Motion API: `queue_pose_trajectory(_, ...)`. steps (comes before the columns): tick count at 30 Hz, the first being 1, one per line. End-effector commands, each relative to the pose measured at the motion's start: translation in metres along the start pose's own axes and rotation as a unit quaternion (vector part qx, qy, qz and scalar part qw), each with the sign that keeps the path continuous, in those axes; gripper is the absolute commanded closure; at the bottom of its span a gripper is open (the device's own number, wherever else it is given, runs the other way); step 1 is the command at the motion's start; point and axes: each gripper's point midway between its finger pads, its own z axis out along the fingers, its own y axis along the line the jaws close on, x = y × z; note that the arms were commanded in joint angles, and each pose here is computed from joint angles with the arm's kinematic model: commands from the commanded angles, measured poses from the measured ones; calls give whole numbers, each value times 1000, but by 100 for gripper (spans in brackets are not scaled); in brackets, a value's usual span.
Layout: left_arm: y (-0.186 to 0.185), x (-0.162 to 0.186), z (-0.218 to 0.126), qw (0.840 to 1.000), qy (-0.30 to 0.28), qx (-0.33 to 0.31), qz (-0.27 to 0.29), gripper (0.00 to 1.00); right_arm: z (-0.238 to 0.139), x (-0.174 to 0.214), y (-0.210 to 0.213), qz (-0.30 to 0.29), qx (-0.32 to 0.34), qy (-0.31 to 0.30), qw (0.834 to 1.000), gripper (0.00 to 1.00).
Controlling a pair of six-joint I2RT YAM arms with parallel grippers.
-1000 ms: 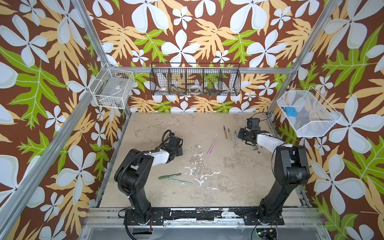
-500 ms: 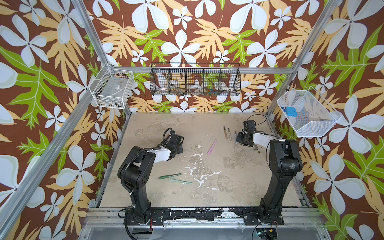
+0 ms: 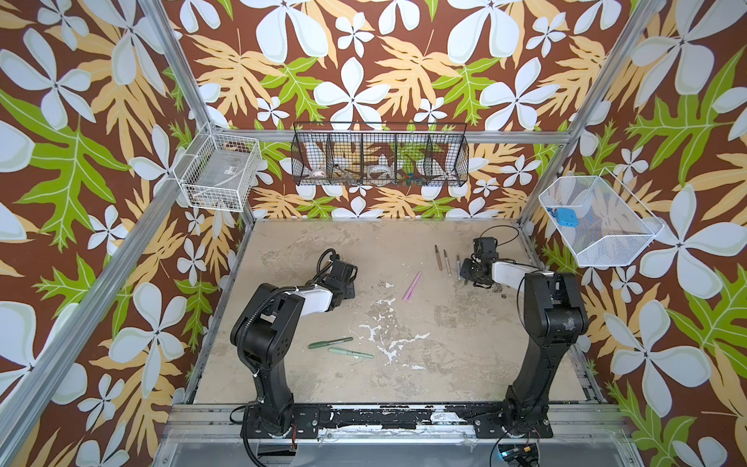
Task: Open the pen caps
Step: 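Open both grippers to set the green cap and pen on the table, then move the left gripper over the pink pen while the right gripper approaches it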
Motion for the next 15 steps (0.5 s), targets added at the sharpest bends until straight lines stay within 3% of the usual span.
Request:
queue_pose_trajectory(1, 9, 22, -3, 999, 45, -12, 8, 67, -18, -11, 5, 3, -14, -17, 1000, 69)
queue_pose_trajectory(8, -5, 4, -26, 999, 7, 44, -5, 60, -79, -27, 26, 9, -64, -77, 995, 65)
queue_pose_trajectory(15, -40, -18, -85, 984, -75, 160, -3, 57, -148, -11, 67, -30, -132, -127, 983, 59)
